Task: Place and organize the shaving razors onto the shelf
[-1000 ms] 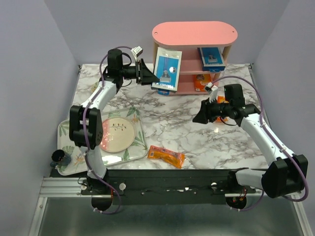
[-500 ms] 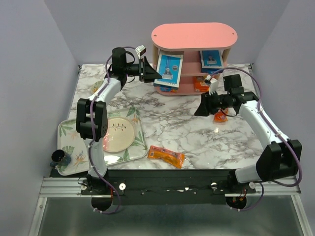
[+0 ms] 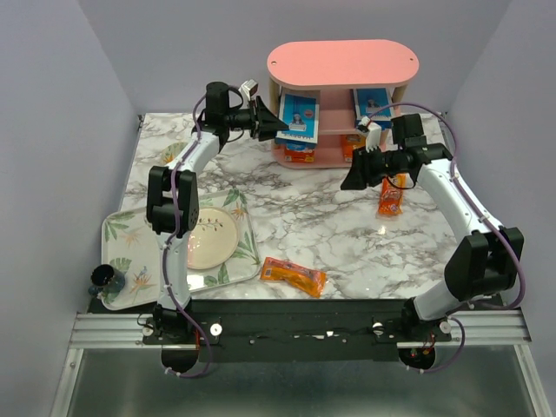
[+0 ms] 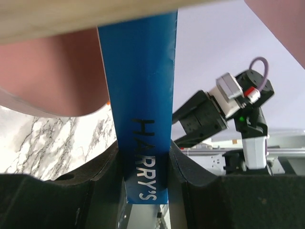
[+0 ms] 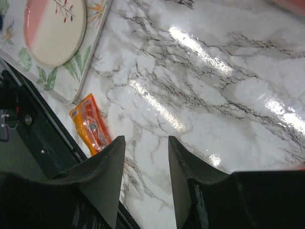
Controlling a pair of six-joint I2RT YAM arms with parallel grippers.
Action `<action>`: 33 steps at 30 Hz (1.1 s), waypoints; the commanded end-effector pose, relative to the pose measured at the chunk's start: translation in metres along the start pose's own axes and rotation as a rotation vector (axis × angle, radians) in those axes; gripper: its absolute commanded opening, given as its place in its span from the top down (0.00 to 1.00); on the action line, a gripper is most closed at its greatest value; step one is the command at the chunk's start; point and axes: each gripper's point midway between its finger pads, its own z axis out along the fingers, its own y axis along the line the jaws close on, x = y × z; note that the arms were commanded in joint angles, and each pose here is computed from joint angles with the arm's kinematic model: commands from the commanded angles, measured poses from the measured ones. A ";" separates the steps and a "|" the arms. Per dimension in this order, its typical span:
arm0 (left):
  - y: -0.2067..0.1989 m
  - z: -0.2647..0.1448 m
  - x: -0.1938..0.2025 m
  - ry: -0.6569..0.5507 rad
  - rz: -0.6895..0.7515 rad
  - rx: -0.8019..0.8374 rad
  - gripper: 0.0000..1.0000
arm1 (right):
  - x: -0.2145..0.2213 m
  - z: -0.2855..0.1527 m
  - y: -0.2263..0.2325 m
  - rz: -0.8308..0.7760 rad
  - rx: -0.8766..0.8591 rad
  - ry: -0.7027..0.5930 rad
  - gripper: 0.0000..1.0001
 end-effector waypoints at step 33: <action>0.003 0.014 -0.002 -0.104 -0.096 -0.038 0.34 | -0.011 -0.001 0.008 0.022 -0.051 -0.039 0.50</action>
